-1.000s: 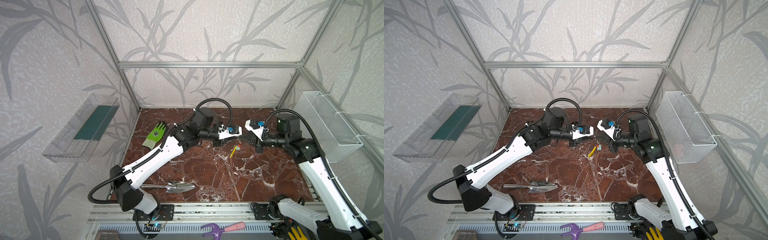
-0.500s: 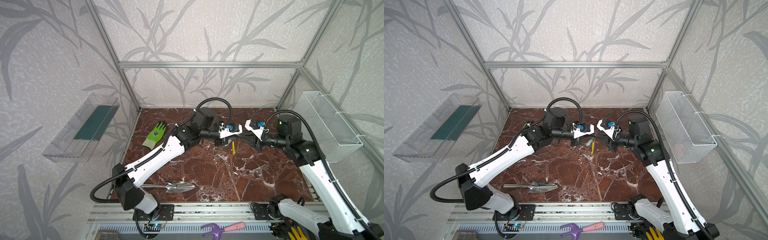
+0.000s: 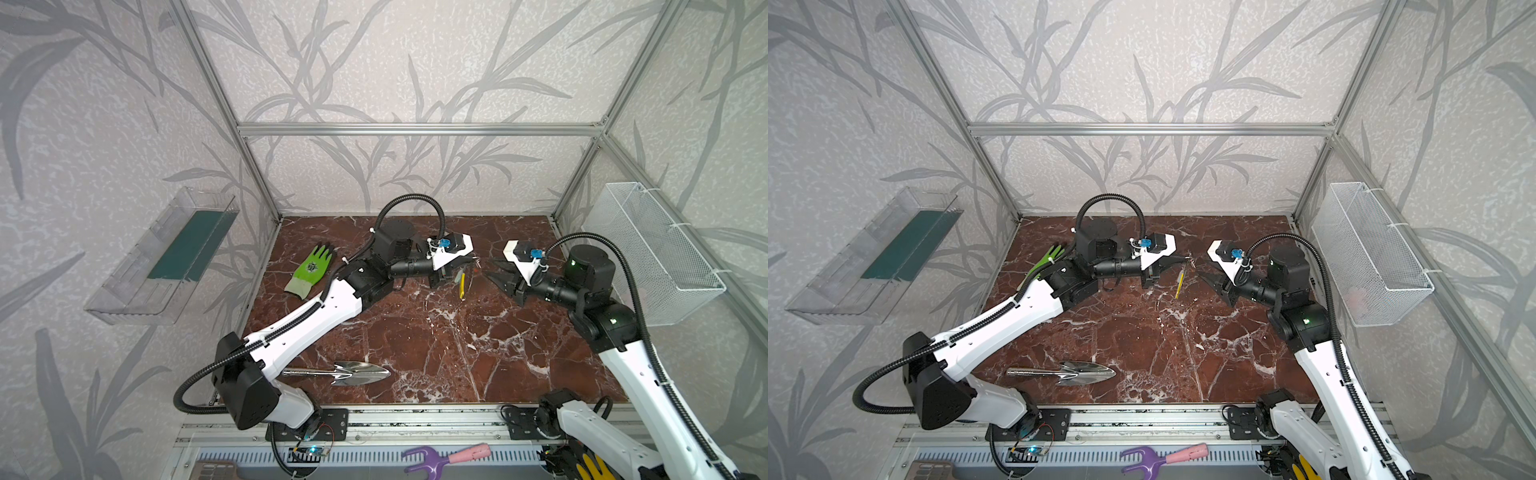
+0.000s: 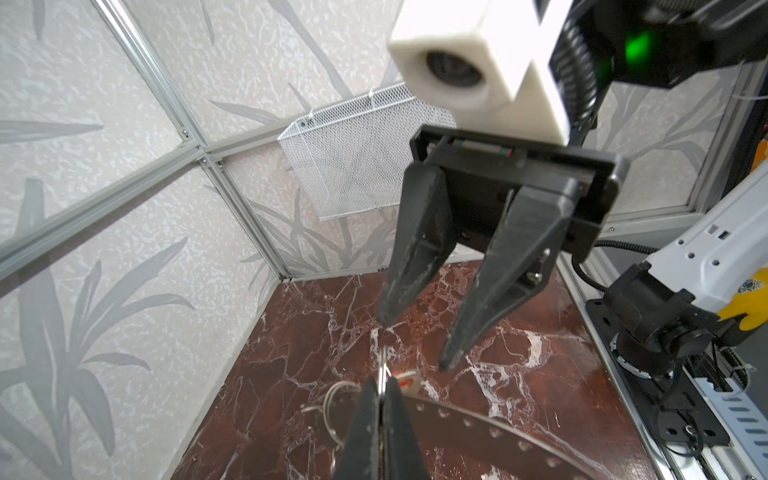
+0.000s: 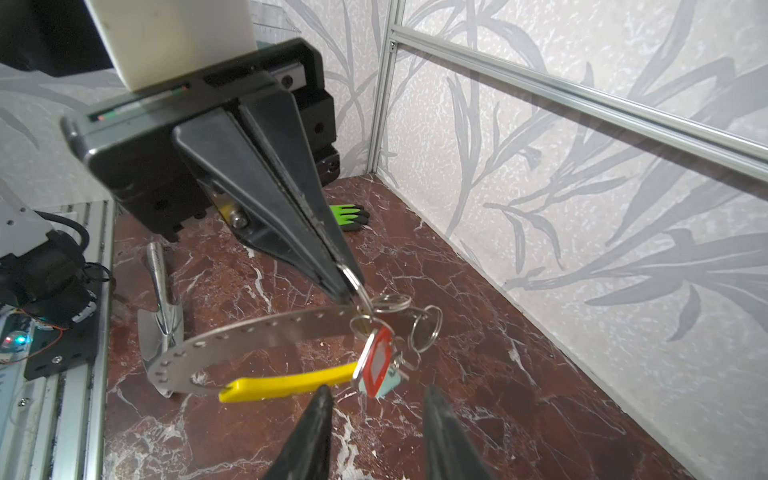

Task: Put the keys on the keyring

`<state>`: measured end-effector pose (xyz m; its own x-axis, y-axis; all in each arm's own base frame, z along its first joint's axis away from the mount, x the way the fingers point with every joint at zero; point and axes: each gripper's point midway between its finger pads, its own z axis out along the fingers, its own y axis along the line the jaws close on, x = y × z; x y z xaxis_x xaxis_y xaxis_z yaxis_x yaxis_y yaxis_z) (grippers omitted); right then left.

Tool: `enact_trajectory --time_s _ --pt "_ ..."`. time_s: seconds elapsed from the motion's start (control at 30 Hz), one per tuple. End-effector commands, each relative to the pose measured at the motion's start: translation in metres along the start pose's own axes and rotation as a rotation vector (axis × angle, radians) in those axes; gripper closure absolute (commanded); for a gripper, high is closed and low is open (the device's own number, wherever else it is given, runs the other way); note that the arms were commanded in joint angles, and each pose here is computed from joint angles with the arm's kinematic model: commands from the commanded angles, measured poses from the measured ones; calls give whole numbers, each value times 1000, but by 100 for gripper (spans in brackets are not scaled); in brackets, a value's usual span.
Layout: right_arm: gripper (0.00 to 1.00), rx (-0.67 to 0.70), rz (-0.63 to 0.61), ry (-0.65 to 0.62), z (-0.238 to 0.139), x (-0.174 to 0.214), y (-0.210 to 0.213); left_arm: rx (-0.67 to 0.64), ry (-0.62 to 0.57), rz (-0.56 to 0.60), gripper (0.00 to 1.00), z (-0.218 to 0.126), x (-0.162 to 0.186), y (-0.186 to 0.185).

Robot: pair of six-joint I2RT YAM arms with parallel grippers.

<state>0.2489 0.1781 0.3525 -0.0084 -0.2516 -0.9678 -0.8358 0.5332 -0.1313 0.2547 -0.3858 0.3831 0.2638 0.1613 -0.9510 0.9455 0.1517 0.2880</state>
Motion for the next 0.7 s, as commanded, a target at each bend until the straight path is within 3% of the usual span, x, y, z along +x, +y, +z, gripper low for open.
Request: enact_trajectory --time_s 0.0,0.23,0.5,0.67 --pt "63 -51 21 -81 3 -17 4 -8 -108 16 100 -10 -32 0" --pt "65 -113 44 -129 9 -25 10 -13 -138 7 100 -11 -36 0" --pt "87 -151 54 -131 12 -25 15 -10 -180 10 100 -11 -43 -1" --pt "95 -156 53 -127 12 -24 16 -2 -208 9 100 -11 -47 -2"
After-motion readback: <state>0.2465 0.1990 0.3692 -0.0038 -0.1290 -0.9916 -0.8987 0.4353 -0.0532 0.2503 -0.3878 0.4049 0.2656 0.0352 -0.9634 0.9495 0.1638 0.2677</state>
